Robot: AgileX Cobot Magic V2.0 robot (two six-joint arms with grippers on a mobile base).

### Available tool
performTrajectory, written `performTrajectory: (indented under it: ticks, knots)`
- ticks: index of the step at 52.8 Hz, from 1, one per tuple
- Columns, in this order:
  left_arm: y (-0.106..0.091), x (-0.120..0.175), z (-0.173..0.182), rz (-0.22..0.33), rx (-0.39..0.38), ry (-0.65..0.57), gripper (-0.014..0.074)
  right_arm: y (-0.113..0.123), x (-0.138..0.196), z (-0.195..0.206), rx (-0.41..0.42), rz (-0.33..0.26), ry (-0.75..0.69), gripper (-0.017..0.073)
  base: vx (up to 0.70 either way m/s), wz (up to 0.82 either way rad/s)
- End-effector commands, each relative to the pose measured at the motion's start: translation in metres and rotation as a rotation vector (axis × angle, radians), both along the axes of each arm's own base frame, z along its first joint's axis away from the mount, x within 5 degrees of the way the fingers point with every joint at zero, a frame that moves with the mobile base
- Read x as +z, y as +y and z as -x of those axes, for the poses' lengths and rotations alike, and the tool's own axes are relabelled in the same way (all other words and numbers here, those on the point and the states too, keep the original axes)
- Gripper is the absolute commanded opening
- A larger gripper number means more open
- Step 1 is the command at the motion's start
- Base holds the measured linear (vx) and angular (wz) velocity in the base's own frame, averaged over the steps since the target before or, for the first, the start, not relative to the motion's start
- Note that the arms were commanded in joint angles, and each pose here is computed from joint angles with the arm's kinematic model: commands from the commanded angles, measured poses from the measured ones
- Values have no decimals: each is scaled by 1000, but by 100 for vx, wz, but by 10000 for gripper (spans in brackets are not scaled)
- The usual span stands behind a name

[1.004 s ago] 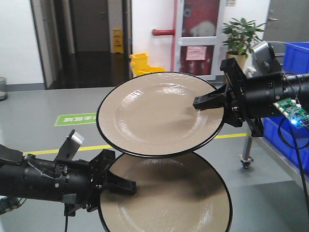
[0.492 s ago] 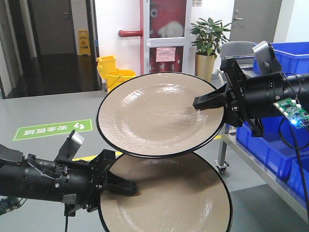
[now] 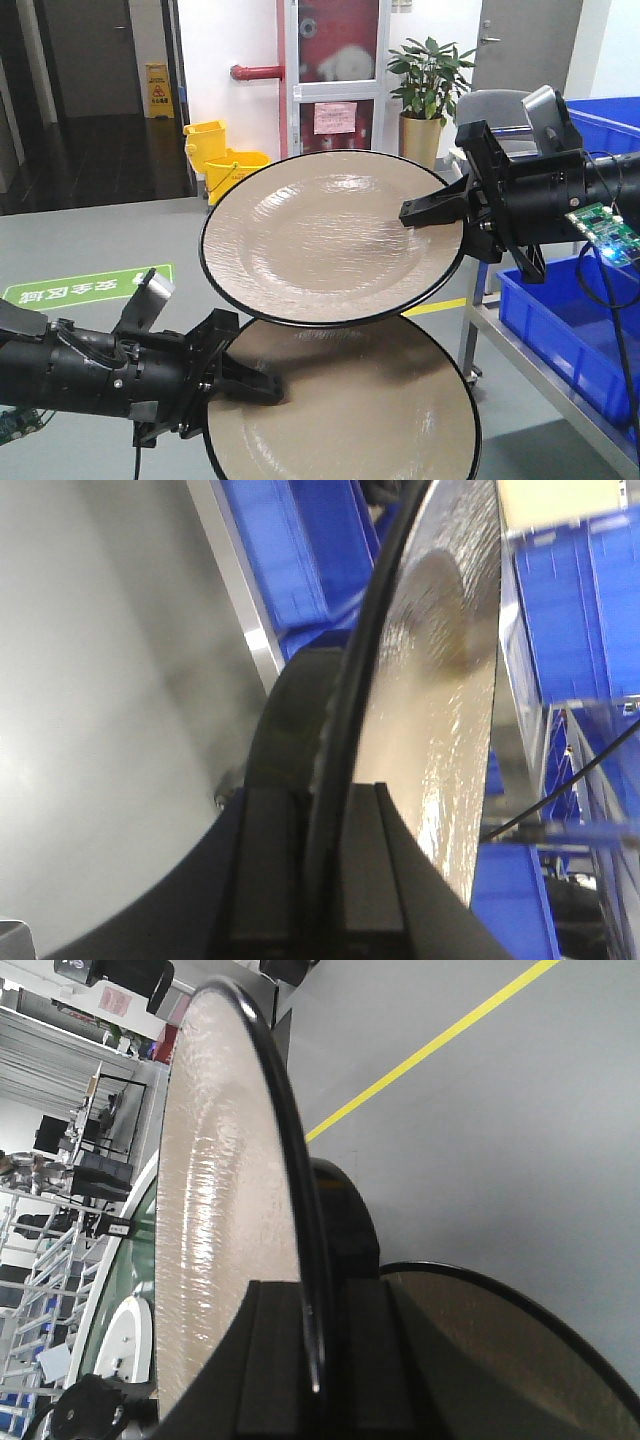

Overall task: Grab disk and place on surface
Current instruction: 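Hold both plates while the base drives up to the steel table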

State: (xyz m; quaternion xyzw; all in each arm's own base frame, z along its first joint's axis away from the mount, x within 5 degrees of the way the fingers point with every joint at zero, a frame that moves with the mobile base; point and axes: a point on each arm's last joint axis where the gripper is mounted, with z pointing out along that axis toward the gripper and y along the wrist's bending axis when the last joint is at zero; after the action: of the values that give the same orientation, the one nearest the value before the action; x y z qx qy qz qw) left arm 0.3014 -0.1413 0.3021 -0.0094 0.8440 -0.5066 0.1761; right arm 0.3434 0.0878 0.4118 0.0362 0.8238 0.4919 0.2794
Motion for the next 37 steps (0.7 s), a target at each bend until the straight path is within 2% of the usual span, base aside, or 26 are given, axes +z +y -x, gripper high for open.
performTrajectory:
  ticks: [1,20,37]
  knots:
    - [-2,32,6,132,20,-39,1,-1,39,14,-36,-131,-105,-8,41,0]
    - [-2,32,6,132,20,-39,1,-1,39,14,-36,-131,-105,-6,41,-7]
    - [-2,32,6,132,20,-39,1,-1,39,14,-36,-131,-105,-6,38,-39]
